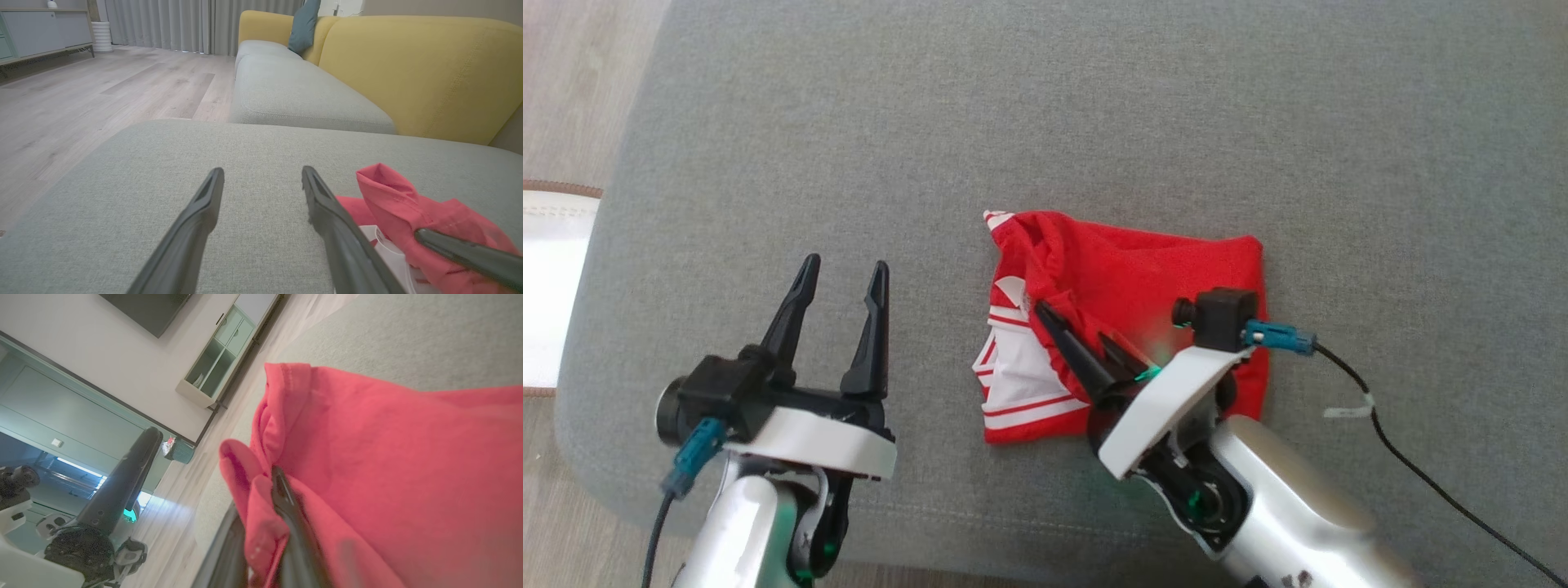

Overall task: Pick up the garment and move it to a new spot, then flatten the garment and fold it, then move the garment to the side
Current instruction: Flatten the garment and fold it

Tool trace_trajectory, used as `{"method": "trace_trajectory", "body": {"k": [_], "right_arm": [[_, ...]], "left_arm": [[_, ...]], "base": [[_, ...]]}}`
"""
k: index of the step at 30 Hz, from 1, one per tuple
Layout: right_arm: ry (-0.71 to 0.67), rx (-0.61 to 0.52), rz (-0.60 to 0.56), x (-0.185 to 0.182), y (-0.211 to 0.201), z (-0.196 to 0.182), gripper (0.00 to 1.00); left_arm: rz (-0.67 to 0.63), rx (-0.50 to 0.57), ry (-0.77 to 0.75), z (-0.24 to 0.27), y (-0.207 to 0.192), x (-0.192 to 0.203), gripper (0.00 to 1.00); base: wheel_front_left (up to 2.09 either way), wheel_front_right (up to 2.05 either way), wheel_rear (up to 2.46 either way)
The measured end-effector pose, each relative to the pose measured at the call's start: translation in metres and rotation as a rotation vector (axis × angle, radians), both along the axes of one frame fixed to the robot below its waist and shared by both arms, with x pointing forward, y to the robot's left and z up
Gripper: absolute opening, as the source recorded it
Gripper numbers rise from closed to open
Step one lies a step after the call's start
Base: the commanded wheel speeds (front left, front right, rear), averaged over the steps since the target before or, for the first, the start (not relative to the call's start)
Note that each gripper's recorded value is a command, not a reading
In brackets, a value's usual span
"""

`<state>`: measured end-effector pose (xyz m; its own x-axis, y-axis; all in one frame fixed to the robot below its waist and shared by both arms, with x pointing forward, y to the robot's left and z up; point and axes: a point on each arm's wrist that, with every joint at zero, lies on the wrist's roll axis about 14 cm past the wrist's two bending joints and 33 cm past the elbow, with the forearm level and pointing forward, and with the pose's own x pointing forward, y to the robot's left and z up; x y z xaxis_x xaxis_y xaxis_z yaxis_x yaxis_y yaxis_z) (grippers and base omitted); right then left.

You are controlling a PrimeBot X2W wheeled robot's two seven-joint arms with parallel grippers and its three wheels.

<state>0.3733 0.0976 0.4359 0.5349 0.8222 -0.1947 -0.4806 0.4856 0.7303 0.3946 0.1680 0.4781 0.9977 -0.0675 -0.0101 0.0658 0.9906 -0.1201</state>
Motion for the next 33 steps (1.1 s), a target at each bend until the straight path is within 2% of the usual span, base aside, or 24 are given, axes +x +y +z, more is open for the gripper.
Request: {"method": "trace_trajectory", "body": {"k": [3, 4, 5, 6, 14, 19, 23, 25, 29, 33], "right_arm": [[0.003, 0.014, 0.009, -0.001, 0.006, -0.001, 0.00], [-0.008, 0.013, 0.013, -0.001, 0.008, 0.000, 0.17], [-0.020, 0.018, 0.012, 0.000, 0.009, 0.001, 0.72], [-0.047, 0.030, 0.001, 0.004, 0.011, 0.006, 1.00], [-0.224, 0.081, -0.046, 0.028, 0.011, 0.043, 1.00], [-0.370, 0.026, -0.099, 0.049, -0.006, 0.059, 1.00], [-0.561, -0.054, -0.274, 0.090, -0.057, 0.089, 1.00], [-0.617, -0.129, -0.363, 0.099, -0.094, 0.091, 1.00], [-0.609, -0.301, -0.515, 0.090, -0.171, 0.066, 1.00], [-0.575, -0.423, -0.617, 0.072, -0.223, 0.058, 1.00]], "left_arm": [[-0.004, 0.005, 0.007, -0.003, -0.001, 0.000, 1.00], [-0.005, 0.006, 0.008, -0.003, -0.002, 0.001, 1.00], [-0.007, 0.007, 0.010, -0.004, -0.002, 0.001, 1.00], [-0.017, 0.007, 0.011, -0.005, -0.004, 0.001, 1.00], [-0.034, 0.008, 0.003, -0.003, -0.010, 0.006, 1.00], [-0.032, 0.006, -0.007, -0.001, -0.010, 0.008, 1.00], [-0.044, 0.009, -0.021, 0.003, -0.014, 0.011, 1.00], [-0.044, 0.011, -0.035, 0.007, -0.015, 0.012, 1.00], [-0.033, 0.023, -0.060, 0.015, -0.012, 0.014, 1.00], [-0.030, 0.025, -0.079, 0.022, -0.012, 0.015, 1.00]], "base": [[0.00, 0.00, 0.00], [0.00, 0.00, 0.00], [0.00, 0.00, 0.00], [0.00, 0.00, 0.00], [0.00, 0.00, 0.00], [0.00, 0.00, 0.00], [0.00, 0.00, 0.00], [0.00, 0.00, 0.00], [0.00, 0.00, 0.00], [0.00, 0.00, 0.00]]}}
